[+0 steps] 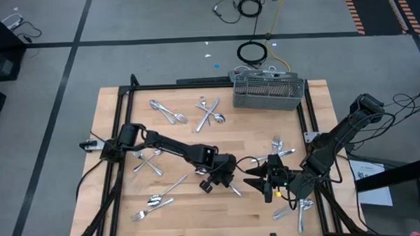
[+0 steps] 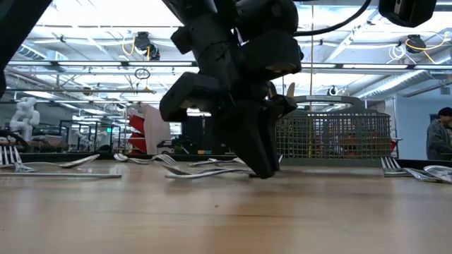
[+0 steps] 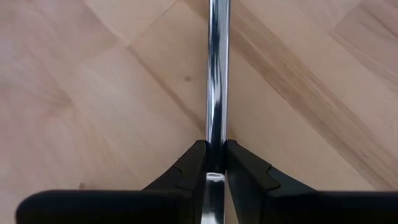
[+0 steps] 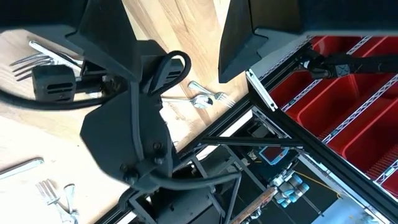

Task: Sort silverware
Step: Put the silver knife into the silverware basket

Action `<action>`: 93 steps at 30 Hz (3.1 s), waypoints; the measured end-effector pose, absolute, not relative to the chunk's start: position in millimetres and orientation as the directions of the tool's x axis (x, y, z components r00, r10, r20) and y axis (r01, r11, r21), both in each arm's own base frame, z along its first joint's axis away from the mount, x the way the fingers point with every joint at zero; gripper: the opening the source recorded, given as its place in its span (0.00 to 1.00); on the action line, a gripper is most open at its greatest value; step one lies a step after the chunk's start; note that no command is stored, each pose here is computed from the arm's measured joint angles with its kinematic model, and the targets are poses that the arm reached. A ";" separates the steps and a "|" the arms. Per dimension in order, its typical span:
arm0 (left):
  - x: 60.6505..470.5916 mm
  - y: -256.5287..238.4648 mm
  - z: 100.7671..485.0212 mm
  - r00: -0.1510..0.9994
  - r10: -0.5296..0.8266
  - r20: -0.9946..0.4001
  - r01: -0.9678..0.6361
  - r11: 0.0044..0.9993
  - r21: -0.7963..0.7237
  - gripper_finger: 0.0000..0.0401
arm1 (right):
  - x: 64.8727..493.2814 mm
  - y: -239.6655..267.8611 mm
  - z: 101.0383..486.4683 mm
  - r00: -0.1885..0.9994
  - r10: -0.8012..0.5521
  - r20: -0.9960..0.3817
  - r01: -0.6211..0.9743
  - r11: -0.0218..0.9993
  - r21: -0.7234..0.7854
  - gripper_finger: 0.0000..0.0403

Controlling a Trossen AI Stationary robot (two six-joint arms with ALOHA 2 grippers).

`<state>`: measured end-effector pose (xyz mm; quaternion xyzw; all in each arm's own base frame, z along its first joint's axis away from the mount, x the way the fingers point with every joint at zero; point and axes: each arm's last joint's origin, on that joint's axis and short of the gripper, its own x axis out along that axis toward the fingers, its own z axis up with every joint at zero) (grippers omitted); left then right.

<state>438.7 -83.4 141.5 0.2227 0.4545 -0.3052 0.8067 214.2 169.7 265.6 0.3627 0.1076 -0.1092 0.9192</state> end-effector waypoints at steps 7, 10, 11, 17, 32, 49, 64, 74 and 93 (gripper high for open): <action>438.1 -75.4 153.8 0.363 -0.285 -0.887 0.703 0.709 0.060 0.17 | 214.2 169.7 265.4 0.953 -0.124 -0.278 0.280 0.717 0.639 0.50; 438.9 -69.8 160.9 0.381 -0.291 -0.877 0.694 0.717 0.064 0.17 | 214.1 169.6 265.1 0.952 -0.124 -0.280 0.281 0.718 0.637 0.50; 438.7 -67.5 163.9 0.387 -0.293 -0.874 0.691 0.720 0.064 0.17 | 214.1 169.6 265.1 0.952 -0.124 -0.281 0.281 0.718 0.636 0.50; 438.3 -59.2 185.1 0.444 -0.322 -0.836 0.680 0.729 0.081 0.17 | 214.1 169.5 265.0 0.952 -0.125 -0.281 0.281 0.724 0.630 0.50; 430.9 -52.0 218.6 0.491 -0.388 -0.780 0.688 0.722 0.074 0.17 | 214.0 169.5 265.0 0.951 -0.125 -0.281 0.280 0.732 0.621 0.50; 429.9 -39.4 215.9 0.501 -0.249 -0.829 0.708 0.669 0.227 0.17 | 214.1 169.4 265.1 0.952 -0.129 -0.279 0.283 0.721 0.633 0.50; 431.0 -36.2 173.2 0.464 -0.197 -0.863 0.860 0.331 0.387 0.44 | 214.1 169.5 265.3 0.952 -0.128 -0.278 0.285 0.707 0.648 0.50; 436.9 -45.8 154.9 0.454 -0.214 -0.865 0.880 0.260 0.397 0.46 | 214.2 169.4 265.2 0.952 -0.129 -0.279 0.286 0.705 0.649 0.50; 438.7 -50.3 130.4 0.402 -0.152 -0.903 0.875 0.356 0.330 0.29 | 215.3 167.4 264.5 0.949 -0.139 -0.285 0.295 0.715 0.634 0.50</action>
